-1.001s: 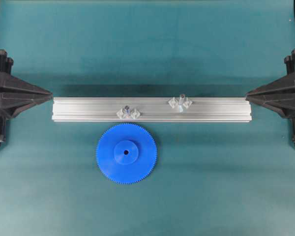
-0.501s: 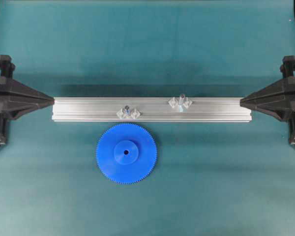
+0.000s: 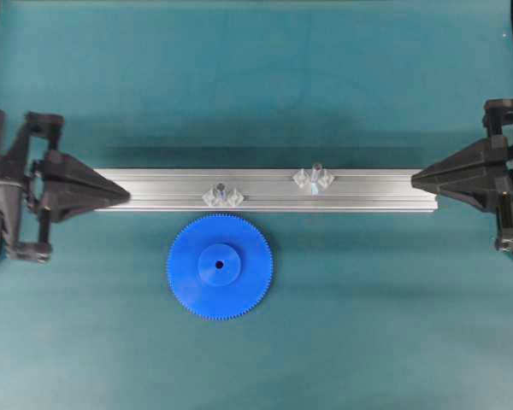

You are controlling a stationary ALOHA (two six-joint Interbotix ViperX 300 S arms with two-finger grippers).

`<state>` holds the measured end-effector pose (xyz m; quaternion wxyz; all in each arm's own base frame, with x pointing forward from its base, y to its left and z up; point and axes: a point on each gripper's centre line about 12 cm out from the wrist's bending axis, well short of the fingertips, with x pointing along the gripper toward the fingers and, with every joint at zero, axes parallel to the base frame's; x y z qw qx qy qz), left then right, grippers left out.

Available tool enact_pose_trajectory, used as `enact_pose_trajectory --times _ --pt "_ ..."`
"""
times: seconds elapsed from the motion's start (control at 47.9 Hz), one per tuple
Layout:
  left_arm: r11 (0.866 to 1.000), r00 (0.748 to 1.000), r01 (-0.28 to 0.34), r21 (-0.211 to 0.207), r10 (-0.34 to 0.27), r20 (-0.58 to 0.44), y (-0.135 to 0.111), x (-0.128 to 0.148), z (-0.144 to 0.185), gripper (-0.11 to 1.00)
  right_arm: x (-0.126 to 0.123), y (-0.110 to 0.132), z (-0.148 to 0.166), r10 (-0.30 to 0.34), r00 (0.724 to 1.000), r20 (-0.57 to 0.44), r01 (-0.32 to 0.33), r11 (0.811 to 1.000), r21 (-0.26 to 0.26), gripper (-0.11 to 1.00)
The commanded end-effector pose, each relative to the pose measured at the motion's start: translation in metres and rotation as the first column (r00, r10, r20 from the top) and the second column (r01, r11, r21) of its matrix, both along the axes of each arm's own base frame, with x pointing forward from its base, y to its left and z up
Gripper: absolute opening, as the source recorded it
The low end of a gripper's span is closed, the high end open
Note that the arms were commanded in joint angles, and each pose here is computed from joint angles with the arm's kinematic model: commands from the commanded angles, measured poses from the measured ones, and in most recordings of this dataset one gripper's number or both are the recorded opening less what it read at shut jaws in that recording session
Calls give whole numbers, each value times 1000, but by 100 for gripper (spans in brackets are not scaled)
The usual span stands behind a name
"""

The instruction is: Insert the large gear onto the shaft.

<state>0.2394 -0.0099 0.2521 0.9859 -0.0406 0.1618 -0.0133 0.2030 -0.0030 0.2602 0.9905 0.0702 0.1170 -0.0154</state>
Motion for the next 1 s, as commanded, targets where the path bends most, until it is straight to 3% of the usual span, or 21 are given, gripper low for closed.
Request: enact_pose_trajectory --times 0.0,0.25,0.689,0.981 --pt "1000 1000 21 -7 -21 4 -6 12 8 2 4 -1 11 -9 1000 26 8 1000 9 8" --pt "998 998 19 -59 -22 -55 -14 38 2 2 4 -4 10 -19 1000 25 19 1000 1 8" --pt "998 982 15 -65 -27 -185 -21 79 -25 2 -1 -6 11 -28 999 40 28 1000 -1 8" --pt "998 941 44 -52 -59 -333 -37 103 -43 2 -5 -5 9 -27 999 38 27 1000 -1 8"
